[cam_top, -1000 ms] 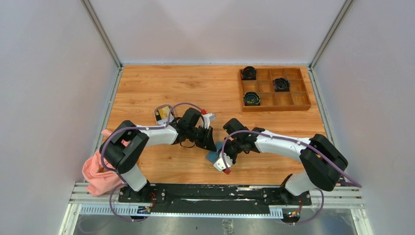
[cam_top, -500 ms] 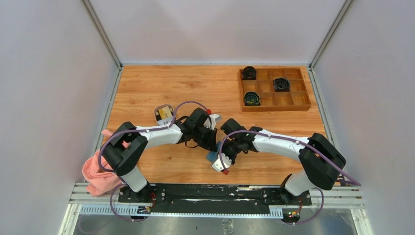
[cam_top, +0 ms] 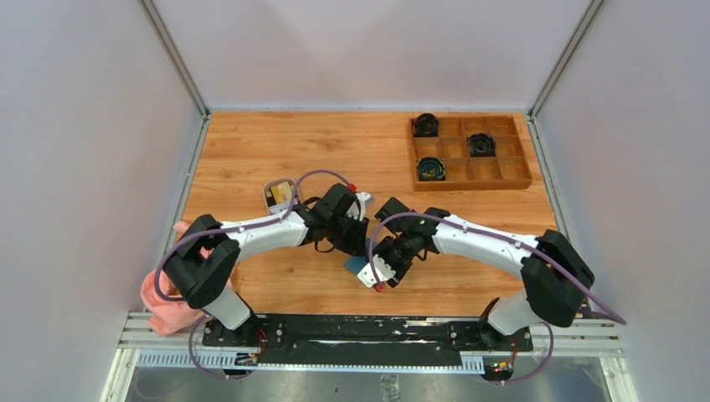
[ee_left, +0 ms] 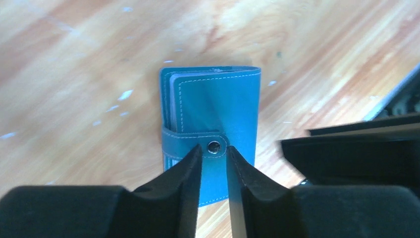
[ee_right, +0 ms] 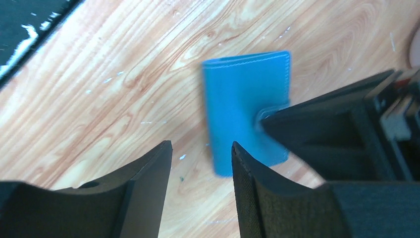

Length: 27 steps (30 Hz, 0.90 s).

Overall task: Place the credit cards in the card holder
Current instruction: Close the card holder at the center of the board, then reset both arms

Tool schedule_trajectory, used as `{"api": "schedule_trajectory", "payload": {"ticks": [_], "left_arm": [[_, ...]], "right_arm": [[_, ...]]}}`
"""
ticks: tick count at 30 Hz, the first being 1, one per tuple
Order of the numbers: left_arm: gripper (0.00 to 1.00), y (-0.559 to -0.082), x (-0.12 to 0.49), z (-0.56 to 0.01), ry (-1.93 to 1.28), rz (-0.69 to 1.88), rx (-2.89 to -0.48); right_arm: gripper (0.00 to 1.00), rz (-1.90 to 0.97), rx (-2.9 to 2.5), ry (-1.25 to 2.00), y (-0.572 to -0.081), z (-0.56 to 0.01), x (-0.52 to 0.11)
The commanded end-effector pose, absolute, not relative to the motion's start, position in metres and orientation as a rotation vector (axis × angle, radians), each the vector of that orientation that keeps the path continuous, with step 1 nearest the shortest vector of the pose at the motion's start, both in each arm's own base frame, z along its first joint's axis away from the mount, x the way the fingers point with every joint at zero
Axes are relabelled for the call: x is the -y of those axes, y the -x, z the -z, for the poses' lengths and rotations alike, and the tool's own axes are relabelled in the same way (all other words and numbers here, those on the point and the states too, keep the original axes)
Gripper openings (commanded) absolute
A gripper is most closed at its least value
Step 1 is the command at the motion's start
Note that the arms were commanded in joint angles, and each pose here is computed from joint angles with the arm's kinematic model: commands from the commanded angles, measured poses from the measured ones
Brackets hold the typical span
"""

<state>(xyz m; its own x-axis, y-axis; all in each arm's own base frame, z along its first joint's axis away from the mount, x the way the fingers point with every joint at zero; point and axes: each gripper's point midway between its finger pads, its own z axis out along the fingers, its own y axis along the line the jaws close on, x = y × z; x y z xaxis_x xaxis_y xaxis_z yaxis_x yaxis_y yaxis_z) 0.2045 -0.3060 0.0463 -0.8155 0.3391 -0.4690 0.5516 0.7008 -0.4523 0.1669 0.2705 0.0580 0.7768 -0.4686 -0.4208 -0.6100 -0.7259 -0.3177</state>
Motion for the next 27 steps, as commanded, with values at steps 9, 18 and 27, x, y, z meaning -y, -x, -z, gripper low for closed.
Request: {"api": "schedule_trajectory", "payload": {"ticks": [9,18,27], "left_arm": [[0.57,-0.243,0.244,-0.181,-0.662,0.553,-2.174],[1.00,-0.230,0.190,-0.300,-0.494,0.560,-1.861],[1.00,-0.207,0.167,-0.369,-0.424,0.631,-1.789]], "right_arm": [[0.67,-0.503,-1.491,2.039,-0.177,-0.154,-0.196],[1.00,-0.524,-1.849,1.170,-0.233,-0.273,-0.125],[0.98,-0.502,-1.759,0.732,-0.239,-0.383,-0.096]]}}
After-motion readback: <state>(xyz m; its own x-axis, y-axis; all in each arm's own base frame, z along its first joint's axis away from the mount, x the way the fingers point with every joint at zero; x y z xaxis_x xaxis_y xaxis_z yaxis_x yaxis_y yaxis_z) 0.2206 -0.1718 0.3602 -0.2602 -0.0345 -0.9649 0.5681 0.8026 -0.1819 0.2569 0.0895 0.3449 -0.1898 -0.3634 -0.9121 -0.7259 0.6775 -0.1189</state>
